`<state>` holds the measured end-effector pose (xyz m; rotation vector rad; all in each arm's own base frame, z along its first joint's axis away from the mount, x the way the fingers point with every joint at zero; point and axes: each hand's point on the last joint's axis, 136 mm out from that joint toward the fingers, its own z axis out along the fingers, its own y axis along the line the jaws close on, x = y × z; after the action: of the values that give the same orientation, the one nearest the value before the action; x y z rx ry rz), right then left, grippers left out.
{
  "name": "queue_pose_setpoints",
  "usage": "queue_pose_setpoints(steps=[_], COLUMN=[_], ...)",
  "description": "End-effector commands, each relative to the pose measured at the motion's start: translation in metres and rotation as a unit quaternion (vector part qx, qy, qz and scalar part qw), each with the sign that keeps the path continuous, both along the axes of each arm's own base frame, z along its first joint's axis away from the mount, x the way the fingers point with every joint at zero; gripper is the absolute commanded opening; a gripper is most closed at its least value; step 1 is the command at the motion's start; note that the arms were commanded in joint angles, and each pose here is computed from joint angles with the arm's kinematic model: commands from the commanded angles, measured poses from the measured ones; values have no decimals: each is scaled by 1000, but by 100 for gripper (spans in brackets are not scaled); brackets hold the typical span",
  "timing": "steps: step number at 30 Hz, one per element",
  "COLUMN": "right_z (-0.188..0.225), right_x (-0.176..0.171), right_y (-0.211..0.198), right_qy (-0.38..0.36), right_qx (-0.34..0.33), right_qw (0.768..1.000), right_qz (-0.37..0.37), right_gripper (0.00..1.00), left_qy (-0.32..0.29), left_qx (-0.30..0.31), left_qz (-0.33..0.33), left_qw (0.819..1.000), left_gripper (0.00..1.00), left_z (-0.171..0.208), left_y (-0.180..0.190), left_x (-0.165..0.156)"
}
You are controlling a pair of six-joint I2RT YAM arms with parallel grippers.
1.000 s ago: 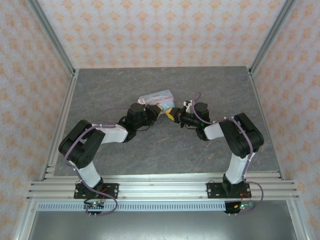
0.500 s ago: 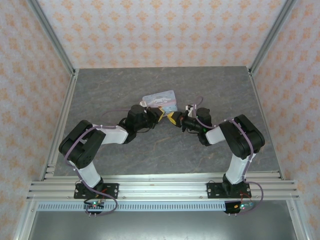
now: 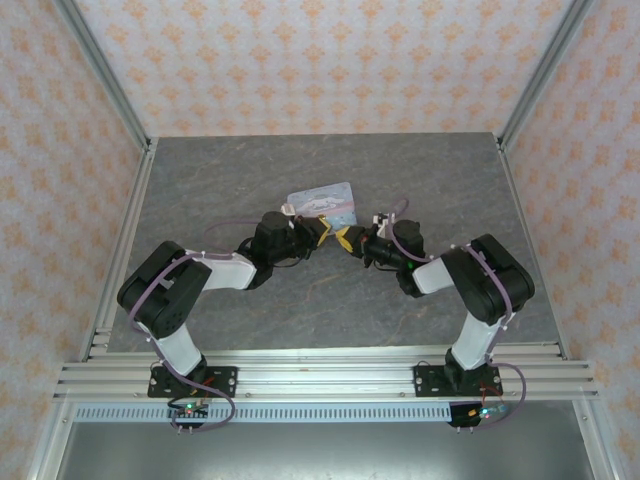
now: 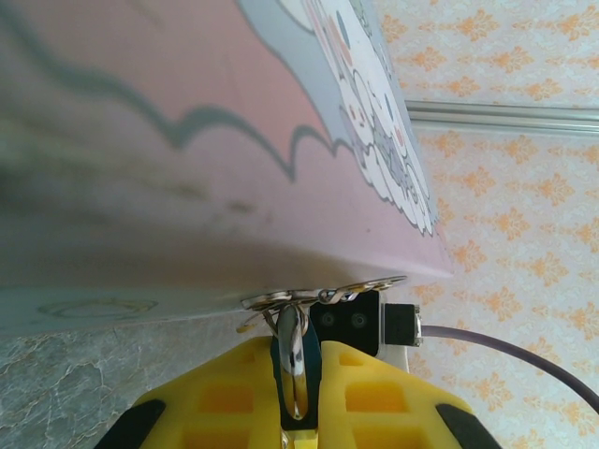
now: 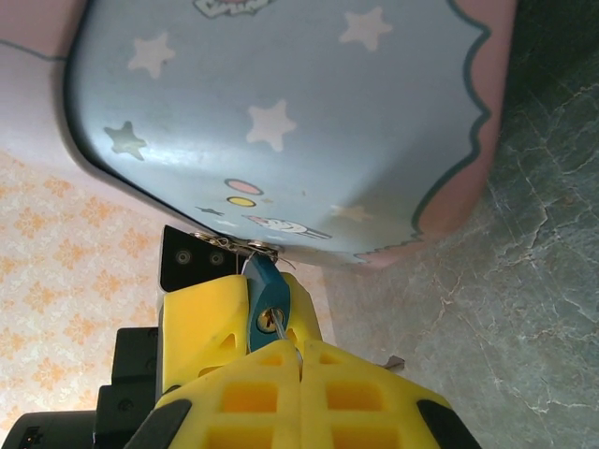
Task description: Unlock the padlock with the key
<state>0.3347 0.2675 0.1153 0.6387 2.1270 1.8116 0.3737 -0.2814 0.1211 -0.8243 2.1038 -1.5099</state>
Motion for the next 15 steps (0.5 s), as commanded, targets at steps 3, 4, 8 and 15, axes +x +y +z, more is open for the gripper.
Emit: queue_pose_setpoints(steps=[3, 4, 8, 15], right_z=[13, 13, 10, 7], right_x=[-4, -3, -5, -10], right_y=[10, 10, 10, 9], right_qy=[-35, -36, -34, -30], right_qx=[-11, -12, -15, -16], right_qw=[999, 999, 999, 999], right_qz=[20, 21, 22, 28], right_gripper=[0, 0, 0, 0], left_qy=[-60, -61, -62, -70], left_qx=[-55, -56, -51, -42], left_qz=[-97, -100, -110, -128], left_qw=[992, 992, 991, 988], left_gripper=[0, 0, 0, 0], left_z=[50, 51, 52, 57], left_y=[-37, -38, -37, -36], left_x=[-30, -32, -38, -46])
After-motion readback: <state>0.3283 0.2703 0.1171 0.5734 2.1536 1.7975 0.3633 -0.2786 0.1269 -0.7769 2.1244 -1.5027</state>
